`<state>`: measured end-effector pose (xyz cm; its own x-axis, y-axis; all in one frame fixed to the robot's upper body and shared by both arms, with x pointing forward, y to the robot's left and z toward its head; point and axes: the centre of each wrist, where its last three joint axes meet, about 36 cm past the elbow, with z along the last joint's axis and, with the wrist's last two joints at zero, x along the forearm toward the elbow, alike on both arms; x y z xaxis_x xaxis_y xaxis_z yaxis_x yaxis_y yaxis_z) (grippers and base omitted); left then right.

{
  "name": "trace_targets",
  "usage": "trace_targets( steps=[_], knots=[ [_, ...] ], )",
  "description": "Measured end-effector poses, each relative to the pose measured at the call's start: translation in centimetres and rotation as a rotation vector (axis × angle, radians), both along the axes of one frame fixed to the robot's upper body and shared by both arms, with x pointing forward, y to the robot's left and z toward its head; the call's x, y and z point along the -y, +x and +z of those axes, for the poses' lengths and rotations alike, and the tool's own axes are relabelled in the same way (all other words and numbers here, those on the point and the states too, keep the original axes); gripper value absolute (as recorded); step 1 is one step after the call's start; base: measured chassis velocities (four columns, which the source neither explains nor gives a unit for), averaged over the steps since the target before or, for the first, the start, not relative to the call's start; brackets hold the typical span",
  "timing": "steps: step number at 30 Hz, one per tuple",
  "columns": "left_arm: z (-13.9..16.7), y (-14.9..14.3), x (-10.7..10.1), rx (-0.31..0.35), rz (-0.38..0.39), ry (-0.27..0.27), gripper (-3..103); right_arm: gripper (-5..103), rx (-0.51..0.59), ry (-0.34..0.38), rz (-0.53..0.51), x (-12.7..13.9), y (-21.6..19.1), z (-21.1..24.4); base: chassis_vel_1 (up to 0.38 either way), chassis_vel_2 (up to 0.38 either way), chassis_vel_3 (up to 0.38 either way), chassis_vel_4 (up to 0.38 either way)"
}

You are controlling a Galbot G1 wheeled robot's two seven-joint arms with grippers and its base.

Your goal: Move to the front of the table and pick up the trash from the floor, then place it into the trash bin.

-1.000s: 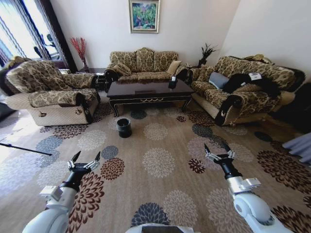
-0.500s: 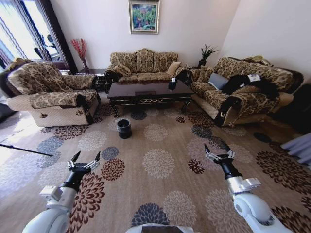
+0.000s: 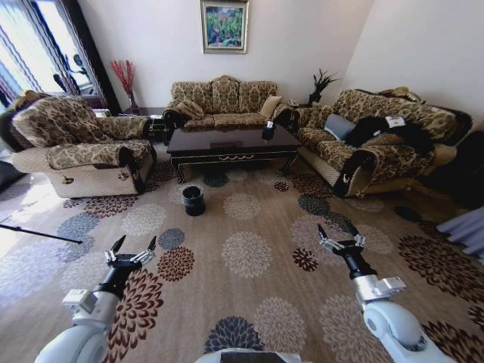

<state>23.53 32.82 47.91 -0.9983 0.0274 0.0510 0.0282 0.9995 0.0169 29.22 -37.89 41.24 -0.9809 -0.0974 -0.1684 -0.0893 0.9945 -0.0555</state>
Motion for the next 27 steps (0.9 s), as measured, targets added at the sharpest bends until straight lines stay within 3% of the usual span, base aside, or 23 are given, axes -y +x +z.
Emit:
trace_targets(
  steps=[27],
  knots=[
    [0.00,0.00,0.00,0.000,0.000,0.000,100,100,0.000,0.000,0.000,0.00,0.00,0.00,0.000,0.000,0.000,0.000]
  ],
)
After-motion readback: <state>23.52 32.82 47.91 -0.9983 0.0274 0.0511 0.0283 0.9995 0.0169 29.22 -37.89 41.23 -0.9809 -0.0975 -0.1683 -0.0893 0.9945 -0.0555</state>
